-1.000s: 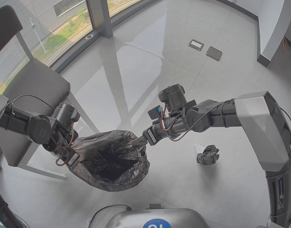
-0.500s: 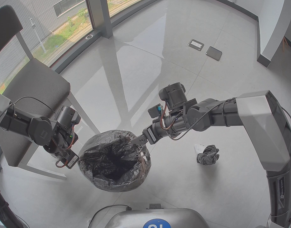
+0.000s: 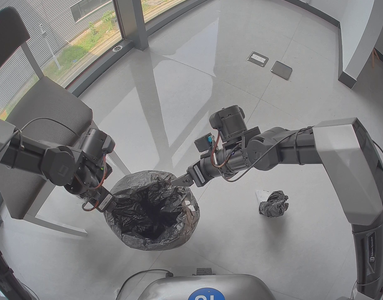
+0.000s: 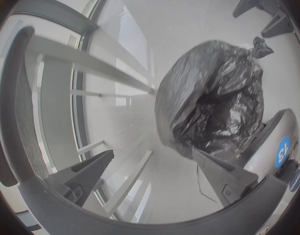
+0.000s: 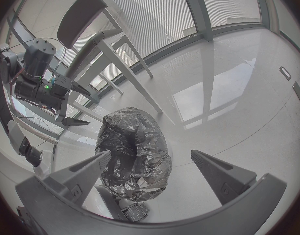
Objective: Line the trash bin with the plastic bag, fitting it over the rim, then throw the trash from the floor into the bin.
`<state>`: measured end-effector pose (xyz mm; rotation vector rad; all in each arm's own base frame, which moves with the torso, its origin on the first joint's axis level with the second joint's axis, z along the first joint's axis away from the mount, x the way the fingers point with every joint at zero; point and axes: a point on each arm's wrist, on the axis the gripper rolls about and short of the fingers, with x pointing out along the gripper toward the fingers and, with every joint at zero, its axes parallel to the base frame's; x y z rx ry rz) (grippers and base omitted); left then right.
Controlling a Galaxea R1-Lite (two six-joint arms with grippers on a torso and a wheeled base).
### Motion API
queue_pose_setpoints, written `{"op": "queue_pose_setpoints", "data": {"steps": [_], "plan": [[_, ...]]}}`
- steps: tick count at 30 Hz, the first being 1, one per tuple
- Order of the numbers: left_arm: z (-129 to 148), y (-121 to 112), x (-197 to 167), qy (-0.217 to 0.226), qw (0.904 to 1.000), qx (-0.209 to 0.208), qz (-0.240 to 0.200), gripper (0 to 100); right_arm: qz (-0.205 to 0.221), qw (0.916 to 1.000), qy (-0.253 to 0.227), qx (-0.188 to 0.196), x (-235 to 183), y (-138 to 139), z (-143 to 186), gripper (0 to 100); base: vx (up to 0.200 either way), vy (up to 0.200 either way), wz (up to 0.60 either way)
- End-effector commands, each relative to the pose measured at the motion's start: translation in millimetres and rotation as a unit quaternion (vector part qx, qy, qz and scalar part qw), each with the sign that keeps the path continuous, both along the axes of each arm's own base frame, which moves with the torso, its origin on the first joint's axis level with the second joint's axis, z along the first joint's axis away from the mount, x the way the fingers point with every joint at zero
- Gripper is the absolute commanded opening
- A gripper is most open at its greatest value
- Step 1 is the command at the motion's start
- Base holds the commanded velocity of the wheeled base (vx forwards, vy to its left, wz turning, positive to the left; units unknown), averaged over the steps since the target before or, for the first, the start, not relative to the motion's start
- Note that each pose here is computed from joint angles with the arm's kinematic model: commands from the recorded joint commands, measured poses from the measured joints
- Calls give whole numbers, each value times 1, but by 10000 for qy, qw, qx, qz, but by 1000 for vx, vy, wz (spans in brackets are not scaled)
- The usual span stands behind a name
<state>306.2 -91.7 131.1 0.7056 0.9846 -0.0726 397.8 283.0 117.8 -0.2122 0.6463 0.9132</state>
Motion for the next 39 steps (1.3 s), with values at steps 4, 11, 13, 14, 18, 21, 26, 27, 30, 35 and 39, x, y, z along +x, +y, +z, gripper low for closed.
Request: {"op": "queue_pose_setpoints", "data": {"steps": [4,11,13,14,18,21,26,27,30,35,39], "plan": [[7,-21,3,-200,9992,-157,-297,100,174,9992,-354,-30,-2,-1,14,100,0,0,0],[24,-16,-11,-427,9930,-880,-666,100,1235,9743,-1771,-637,3,12,11,100,0,0,0],[25,-16,-12,-615,9908,-979,-709,100,1374,9697,-1925,-612,2,24,10,100,0,0,0],[27,-16,-13,-723,9896,-1008,-731,100,1434,9676,-1981,-627,3,29,8,100,0,0,0],[34,-14,-17,-900,9873,-1075,-753,100,1753,9639,-1838,-795,-4,47,-20,100,0,0,0],[38,-10,-23,-954,9868,-1082,-732,100,1928,9616,-1744,-879,-11,57,-32,100,0,0,0],[44,-2,-32,-1040,9863,-1088,-673,100,2082,9597,-1600,-997,-15,66,-52,100,0,0,0],[44,-1,-33,-1047,9862,-1090,-674,100,2115,9590,-1573,-1041,-15,65,-55,100,0,0,0],[50,1,-39,-1128,9851,-1112,-672,100,2232,9584,-1265,-1254,-18,64,-72,100,0,0,0],[51,1,-45,-1119,9822,-1271,-812,100,2228,9601,-905,-1429,-18,56,-77,100,0,0,0],[40,-5,-43,-852,9795,-1465,-1092,100,1981,9653,-1108,-1290,-11,41,-43,100,0,0,0]]}}
